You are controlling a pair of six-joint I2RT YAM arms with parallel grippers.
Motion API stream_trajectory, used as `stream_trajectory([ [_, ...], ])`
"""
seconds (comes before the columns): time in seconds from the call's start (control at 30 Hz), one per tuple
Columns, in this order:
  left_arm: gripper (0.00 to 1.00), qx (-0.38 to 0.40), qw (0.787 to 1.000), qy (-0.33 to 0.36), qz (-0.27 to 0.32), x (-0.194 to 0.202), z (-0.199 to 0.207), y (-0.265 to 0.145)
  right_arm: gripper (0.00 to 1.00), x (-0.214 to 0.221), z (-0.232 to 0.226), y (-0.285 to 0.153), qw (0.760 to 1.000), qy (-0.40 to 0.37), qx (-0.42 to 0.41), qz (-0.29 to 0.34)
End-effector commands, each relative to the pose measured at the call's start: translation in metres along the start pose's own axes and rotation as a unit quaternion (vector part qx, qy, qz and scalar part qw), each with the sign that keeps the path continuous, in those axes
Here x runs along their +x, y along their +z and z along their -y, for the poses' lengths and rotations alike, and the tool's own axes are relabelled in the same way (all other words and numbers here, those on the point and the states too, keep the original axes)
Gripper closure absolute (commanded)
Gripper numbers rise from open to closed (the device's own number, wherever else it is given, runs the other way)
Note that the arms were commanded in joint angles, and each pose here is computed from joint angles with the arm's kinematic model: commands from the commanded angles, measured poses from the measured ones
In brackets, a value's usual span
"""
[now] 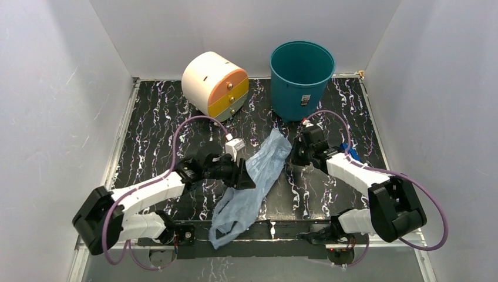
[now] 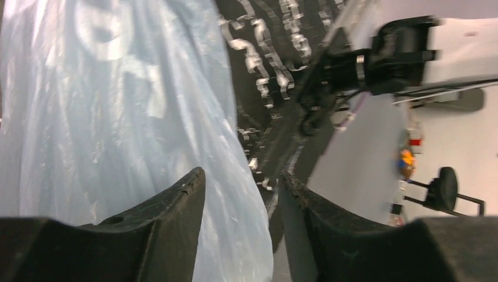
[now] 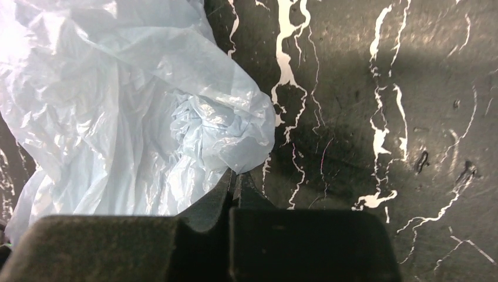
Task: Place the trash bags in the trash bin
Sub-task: Adjust the trash bag at the center of the board.
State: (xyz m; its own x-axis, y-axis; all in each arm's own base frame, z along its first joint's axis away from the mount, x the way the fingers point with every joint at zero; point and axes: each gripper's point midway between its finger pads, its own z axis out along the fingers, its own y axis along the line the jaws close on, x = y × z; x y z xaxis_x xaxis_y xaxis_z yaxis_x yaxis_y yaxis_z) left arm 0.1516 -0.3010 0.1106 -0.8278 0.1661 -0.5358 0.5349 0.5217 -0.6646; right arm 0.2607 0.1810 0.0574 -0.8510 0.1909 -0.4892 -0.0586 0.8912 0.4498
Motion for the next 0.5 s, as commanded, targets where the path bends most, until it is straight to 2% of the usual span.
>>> stream_trajectory([
  [0.0, 0.46, 0.083, 0.996, 0.014, 0.020, -0.010, 0.048, -0.027, 0.96, -0.027, -0.006, -0.001, 0.999, -0.043, 0.001, 0.032],
  [0.07, 0.28, 0.018, 0.999, 0.029, 0.039, -0.016, 0.033, -0.038, 0.94, -0.029, -0.005, -0.003, 0.998, -0.045, 0.007, 0.032],
  [0.17, 0.13, -0.111, 0.989, 0.042, 0.087, -0.035, -0.001, -0.061, 0.86, -0.030, 0.006, -0.011, 0.997, -0.045, 0.038, 0.039],
  [0.27, 0.08, -0.178, 0.974, 0.065, 0.126, -0.061, -0.017, -0.071, 0.80, -0.025, 0.003, -0.020, 0.998, -0.043, 0.026, 0.038],
  [0.37, 0.07, -0.197, 0.969, 0.087, 0.121, -0.081, -0.022, -0.058, 0.72, -0.021, 0.005, -0.026, 0.998, -0.028, 0.026, 0.051],
  [0.4, 0.07, -0.200, 0.969, 0.092, 0.116, -0.087, -0.024, -0.051, 0.66, -0.020, 0.007, -0.028, 0.998, -0.021, 0.027, 0.055],
  [0.47, 0.07, -0.193, 0.970, 0.103, 0.103, -0.098, -0.025, -0.034, 0.50, -0.016, 0.008, -0.031, 0.998, 0.005, 0.025, 0.062],
])
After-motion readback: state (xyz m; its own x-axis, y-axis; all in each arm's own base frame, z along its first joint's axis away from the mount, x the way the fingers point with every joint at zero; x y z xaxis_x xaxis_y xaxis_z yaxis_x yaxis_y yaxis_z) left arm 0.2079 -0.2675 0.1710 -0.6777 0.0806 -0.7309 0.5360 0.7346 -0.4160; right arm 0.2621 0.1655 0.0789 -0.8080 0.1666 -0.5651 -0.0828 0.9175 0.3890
